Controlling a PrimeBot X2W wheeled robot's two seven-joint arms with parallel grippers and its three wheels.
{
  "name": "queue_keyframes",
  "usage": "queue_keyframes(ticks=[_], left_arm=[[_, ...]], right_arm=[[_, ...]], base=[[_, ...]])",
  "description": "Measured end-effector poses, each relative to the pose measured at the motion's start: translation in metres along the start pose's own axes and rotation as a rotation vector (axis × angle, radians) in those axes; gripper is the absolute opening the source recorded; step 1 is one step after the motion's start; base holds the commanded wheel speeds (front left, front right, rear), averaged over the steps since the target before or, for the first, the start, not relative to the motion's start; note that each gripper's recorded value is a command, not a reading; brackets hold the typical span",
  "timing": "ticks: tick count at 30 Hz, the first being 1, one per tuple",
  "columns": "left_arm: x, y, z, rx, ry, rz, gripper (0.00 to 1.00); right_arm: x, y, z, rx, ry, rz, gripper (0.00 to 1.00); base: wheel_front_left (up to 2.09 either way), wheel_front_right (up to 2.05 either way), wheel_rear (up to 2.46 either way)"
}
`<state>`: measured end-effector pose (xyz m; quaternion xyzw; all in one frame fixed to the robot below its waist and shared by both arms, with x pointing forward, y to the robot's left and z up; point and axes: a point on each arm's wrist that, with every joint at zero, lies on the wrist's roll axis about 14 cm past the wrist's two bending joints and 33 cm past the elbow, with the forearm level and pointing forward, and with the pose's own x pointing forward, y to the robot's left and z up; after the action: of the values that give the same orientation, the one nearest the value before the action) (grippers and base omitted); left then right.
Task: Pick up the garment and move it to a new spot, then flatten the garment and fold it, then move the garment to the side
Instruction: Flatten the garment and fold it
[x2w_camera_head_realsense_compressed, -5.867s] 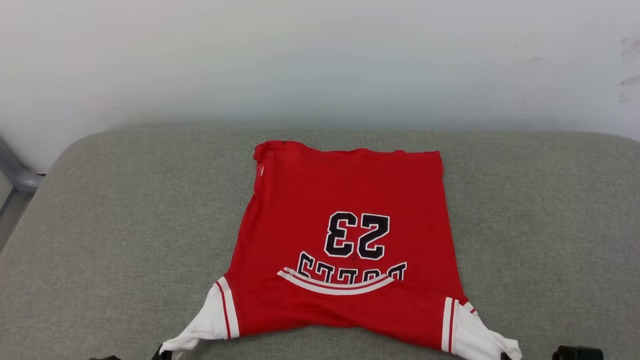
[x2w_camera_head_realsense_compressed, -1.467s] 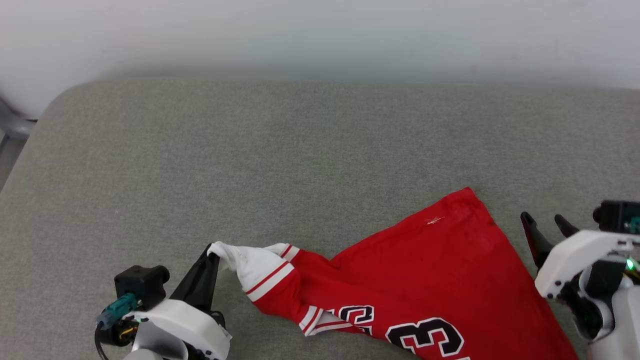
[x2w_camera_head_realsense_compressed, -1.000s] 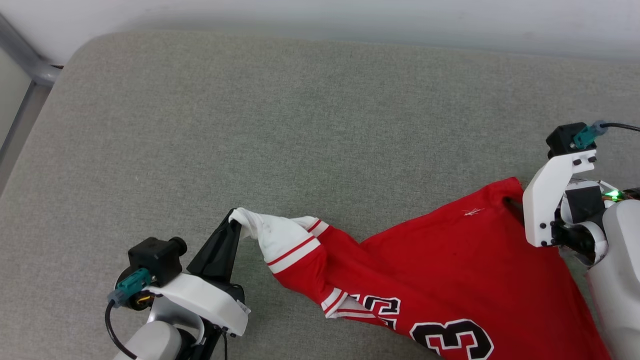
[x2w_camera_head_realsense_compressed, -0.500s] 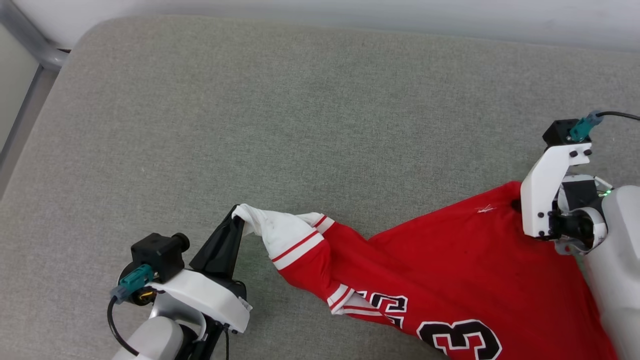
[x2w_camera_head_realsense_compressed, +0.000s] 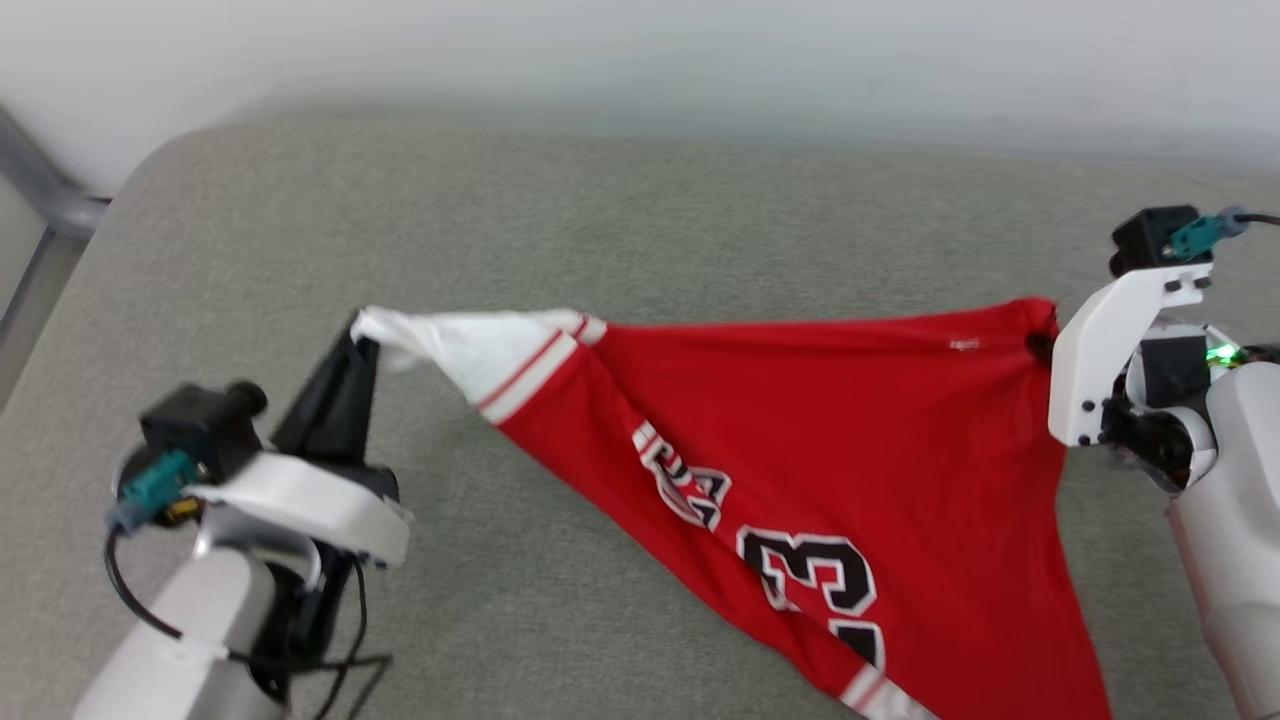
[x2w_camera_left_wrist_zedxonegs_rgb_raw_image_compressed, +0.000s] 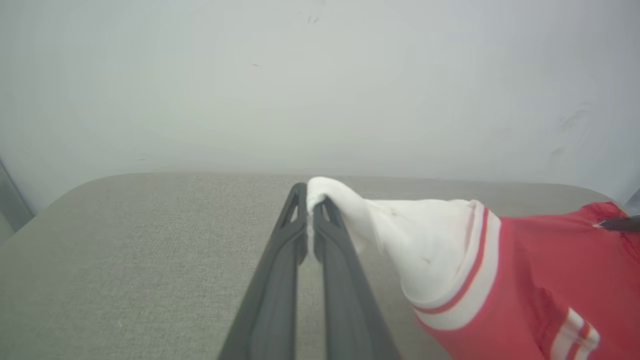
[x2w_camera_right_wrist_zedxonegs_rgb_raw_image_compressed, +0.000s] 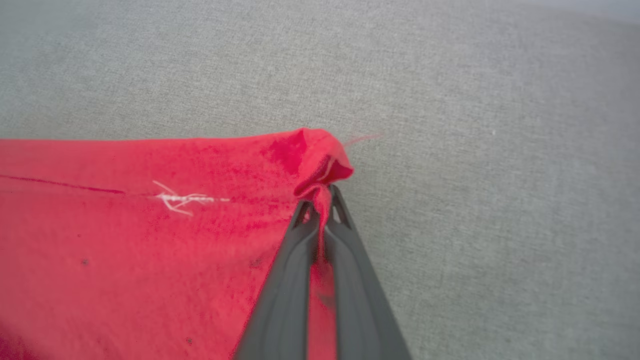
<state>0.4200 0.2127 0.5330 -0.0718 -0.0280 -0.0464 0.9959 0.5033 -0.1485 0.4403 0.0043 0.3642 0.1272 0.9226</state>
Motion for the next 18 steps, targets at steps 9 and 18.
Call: queue_keyframes(ticks=[9, 18], left_arm=[[0.063, -0.022, 0.075, 0.116, -0.176, -0.123, 0.0], [0.137, -0.022, 0.146, 0.173, -0.298, -0.148, 0.0]], right_arm=[[-0.046, -0.039, 0.076, 0.004, -0.322, -0.132, 0.0], [-0.078, -0.066, 0.17, -0.016, -0.566, -0.244, 0.0]], base=[[0.0, 0.0, 0.0], [0.0, 0.0, 0.0]])
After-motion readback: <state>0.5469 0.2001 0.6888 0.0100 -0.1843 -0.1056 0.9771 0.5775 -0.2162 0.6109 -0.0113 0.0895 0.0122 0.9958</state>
